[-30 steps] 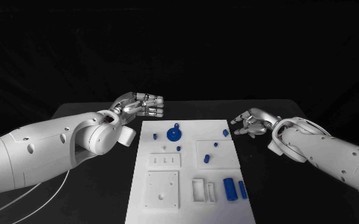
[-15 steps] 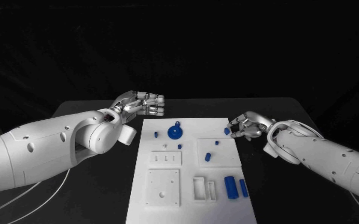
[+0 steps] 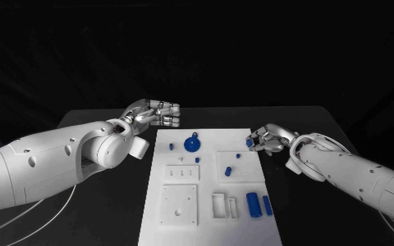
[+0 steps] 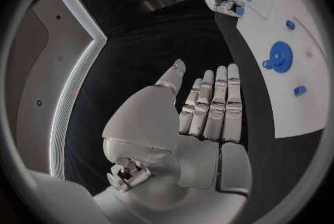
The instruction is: Assemble the parts on the task board
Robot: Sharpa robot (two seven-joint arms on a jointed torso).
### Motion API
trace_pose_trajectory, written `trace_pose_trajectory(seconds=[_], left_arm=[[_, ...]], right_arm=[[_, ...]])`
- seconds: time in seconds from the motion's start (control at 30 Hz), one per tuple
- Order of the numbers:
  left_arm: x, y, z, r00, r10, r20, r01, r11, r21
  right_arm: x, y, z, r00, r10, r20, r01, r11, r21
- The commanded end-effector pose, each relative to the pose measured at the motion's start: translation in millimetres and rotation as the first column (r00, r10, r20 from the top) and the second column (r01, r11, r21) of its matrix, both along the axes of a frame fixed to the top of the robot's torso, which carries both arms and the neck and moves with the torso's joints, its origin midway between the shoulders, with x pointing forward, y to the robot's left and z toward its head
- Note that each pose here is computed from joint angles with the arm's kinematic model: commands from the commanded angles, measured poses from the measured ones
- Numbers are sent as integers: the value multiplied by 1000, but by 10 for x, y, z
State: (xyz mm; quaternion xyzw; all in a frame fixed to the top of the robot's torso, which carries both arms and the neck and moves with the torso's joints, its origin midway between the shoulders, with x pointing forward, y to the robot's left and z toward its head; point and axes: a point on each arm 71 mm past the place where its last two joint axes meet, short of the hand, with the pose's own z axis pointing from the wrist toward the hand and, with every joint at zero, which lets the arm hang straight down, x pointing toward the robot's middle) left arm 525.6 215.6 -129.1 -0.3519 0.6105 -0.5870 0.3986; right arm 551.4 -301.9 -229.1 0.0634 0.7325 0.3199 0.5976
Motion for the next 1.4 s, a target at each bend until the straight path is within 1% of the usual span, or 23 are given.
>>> trace_pose_trajectory(seconds=[0.03,0.67,1.1,1.4], left_arm=[[-11,-24,13,1000,-22,12,22,1000,-5],[-11,-22,10,1000,-22,8,22,1000,-3],[-11,-17,8,1000,-20,6,20,1000,-2],[-13,-14,7,1000,-19,4,19,1000,-1]], right_arm=[[-8,20,-23,1000,13,-6,-13,1000,-1],[5,26,-25,1000,5,1,-5,1000,17],[20,33,-9,999,-26,28,25,999,22],[18,32,-6,999,-38,25,37,999,20]])
